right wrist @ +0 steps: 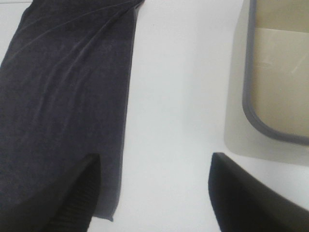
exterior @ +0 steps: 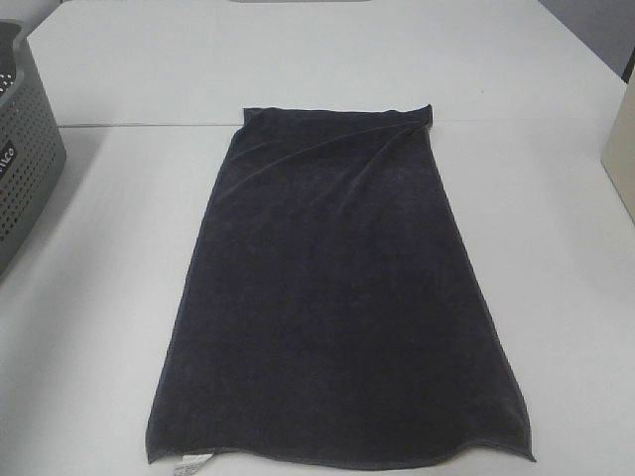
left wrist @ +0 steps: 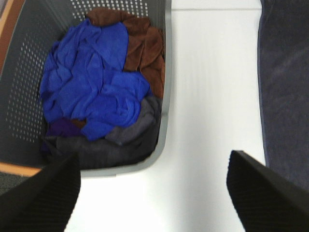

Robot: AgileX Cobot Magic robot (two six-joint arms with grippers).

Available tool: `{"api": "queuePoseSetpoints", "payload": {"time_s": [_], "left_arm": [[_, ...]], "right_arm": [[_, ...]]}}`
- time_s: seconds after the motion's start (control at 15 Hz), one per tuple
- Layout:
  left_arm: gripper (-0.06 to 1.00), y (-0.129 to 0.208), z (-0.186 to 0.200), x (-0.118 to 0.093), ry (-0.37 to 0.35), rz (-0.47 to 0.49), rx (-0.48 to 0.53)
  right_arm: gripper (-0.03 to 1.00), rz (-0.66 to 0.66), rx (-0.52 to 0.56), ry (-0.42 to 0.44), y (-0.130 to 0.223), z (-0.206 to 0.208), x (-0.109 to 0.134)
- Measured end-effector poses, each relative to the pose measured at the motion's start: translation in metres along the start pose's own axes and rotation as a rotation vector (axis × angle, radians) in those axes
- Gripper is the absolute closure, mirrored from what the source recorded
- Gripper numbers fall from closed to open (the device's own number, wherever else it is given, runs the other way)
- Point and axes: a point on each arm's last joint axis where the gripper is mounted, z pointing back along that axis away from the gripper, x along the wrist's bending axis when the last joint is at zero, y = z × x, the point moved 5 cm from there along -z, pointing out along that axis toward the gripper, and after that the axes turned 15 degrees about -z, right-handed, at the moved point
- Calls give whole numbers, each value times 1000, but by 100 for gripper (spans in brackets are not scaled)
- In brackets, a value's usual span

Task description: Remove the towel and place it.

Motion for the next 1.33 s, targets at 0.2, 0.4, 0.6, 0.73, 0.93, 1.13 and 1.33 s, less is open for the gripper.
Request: {"api": "queuePoseSetpoints", "payload": {"time_s": [0.2, 0.4, 0.6, 0.73, 0.93, 1.13, 1.33], "left_arm": [[18, 52, 16, -16, -4, -4, -13], [18, 109, 25, -37, -2, 4, -79], [18, 155, 25, -57, 9, -39, -154], [18, 178, 26, -68, 41, -138, -221], [18, 202, 33, -67, -22, -142, -307], [18, 224, 33, -71, -39, -109, -357], [18, 231, 28, -71, -35, -78, -330]], "right_arm": [[32, 52, -121, 56, 63, 33, -30], [32, 54, -177, 43, 98, 41, -40], [32, 61, -194, -31, 132, 37, -42], [32, 118, -225, -64, 149, 37, -45], [32, 115, -222, -76, 166, 27, -49], [32, 114, -191, -75, 185, 9, -53], [32, 134, -116, -54, 198, -16, -57]]}}
